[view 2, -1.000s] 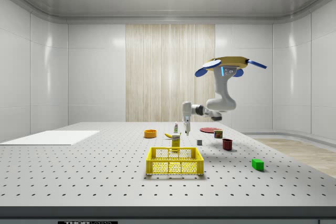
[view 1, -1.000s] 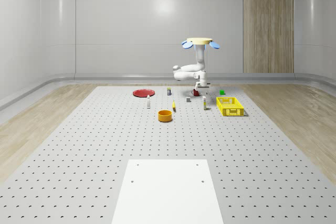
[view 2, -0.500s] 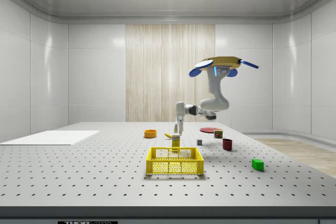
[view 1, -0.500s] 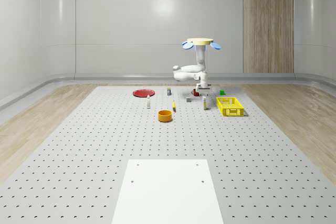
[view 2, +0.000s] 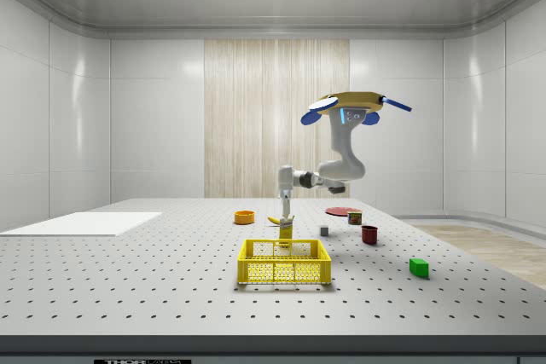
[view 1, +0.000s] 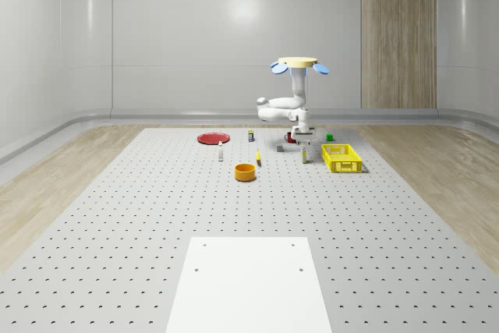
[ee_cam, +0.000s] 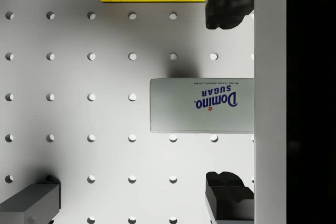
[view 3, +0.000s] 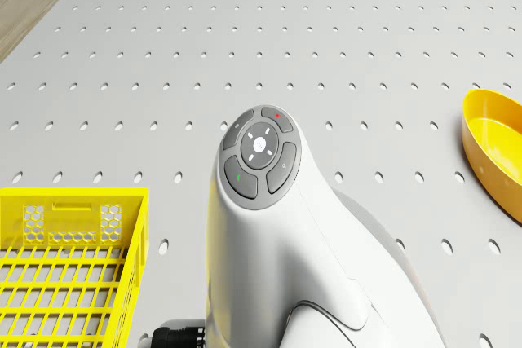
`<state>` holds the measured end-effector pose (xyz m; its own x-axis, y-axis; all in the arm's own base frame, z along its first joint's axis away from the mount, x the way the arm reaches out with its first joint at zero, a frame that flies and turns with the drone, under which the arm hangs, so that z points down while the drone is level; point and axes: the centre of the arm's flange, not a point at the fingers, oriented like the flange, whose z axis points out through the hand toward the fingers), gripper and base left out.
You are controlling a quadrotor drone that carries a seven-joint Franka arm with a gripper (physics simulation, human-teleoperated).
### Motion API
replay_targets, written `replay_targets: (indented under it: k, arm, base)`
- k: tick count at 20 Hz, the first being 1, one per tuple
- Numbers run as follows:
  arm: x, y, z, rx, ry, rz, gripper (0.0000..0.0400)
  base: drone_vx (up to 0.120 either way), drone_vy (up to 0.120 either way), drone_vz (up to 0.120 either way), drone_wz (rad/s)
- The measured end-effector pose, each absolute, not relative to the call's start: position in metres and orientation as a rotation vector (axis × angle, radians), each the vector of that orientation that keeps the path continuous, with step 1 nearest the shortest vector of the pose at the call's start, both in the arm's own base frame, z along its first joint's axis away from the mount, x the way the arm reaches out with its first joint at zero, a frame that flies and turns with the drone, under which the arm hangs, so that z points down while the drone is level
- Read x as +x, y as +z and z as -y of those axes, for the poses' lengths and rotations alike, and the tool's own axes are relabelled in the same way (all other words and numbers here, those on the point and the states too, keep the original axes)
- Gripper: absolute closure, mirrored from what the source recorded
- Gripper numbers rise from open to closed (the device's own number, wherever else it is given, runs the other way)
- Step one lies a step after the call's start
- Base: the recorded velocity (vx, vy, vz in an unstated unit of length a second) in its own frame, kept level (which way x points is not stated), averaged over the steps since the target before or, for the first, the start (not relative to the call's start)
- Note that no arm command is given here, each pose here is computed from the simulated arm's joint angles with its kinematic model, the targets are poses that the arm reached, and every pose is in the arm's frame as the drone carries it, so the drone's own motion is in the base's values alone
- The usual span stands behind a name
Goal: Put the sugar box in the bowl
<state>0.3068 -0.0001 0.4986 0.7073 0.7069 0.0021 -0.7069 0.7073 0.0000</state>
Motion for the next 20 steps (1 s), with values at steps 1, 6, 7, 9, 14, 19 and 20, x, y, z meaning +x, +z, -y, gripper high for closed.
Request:
replay_targets:
  k: [1, 6, 7, 9, 14, 19, 20]
  arm:
    - [0.3068, 0.502, 0.000, 0.001, 0.785, 0.002, 0.0000]
    - [0.3068, 0.516, 0.000, 0.001, 0.785, 0.002, 0.0000]
    - [0.3068, 0.518, 0.000, 0.001, 0.785, 0.002, 0.0000]
    - [0.3068, 0.521, 0.000, 0.001, 0.785, 0.002, 0.0000]
    - [0.3068, 0.525, 0.000, 0.001, 0.785, 0.002, 0.0118]
    - [0.3068, 0.526, 0.000, 0.000, 0.786, 0.001, 0.0236]
    - [0.3068, 0.526, 0.000, -0.001, 0.789, 0.000, 0.0236]
  base:
    - [0.000, 0.000, 0.000, 0.000]
    - [0.000, 0.000, 0.000, 0.000]
    - [0.000, 0.000, 0.000, 0.000]
    - [0.000, 0.000, 0.000, 0.000]
    - [0.000, 0.000, 0.000, 0.000]
    - [0.000, 0.000, 0.000, 0.000]
    - [0.000, 0.000, 0.000, 0.000]
